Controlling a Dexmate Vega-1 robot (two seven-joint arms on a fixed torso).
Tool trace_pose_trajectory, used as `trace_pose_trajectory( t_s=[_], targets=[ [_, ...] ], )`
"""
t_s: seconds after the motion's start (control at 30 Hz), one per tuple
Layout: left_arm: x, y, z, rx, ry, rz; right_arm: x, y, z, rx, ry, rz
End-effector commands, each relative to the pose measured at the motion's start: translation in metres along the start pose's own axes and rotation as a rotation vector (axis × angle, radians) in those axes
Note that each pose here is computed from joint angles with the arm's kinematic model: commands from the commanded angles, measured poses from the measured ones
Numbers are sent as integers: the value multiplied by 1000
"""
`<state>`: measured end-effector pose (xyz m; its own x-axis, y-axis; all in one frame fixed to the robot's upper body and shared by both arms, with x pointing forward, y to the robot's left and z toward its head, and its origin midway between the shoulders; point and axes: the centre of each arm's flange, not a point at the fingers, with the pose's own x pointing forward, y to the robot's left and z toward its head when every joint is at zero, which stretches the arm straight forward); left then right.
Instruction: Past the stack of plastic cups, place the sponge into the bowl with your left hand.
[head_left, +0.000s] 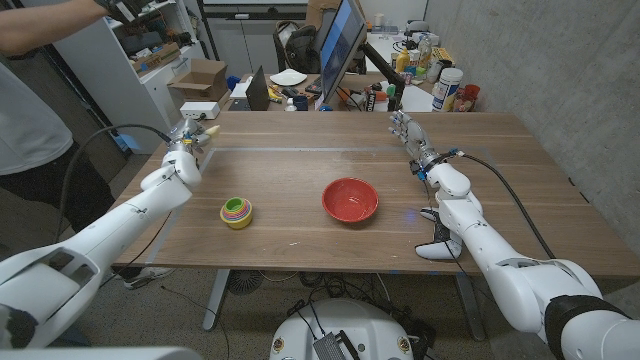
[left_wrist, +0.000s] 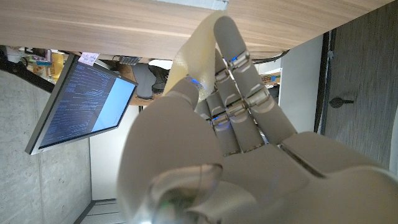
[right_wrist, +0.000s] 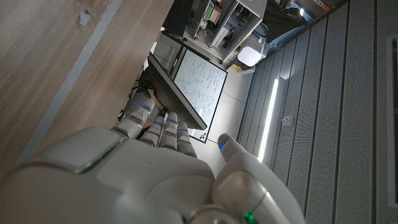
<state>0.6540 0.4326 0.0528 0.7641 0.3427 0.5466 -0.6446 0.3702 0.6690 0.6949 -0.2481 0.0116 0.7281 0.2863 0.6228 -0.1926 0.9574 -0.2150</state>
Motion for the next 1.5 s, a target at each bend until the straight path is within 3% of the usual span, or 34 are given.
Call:
trace_pose_trajectory(
  t_s=[0.03,0.23,0.73,1.23,1.5],
  targets=[
    [-1,9,22,-2,-75,-19,-5,-1,6,-15,-13,5],
    [-1,6,34,14,-110,-61,-8,-2,9,-20,-19,-2],
    [-11,16,76,48,-227,-94,-16,-7,18,-31,-37,2],
    [-24,20,106,83,-341,-149,-21,-9,23,-36,-51,-3],
    [-26,21,118,95,-361,-172,-24,-10,26,-40,-58,-7]
  ],
)
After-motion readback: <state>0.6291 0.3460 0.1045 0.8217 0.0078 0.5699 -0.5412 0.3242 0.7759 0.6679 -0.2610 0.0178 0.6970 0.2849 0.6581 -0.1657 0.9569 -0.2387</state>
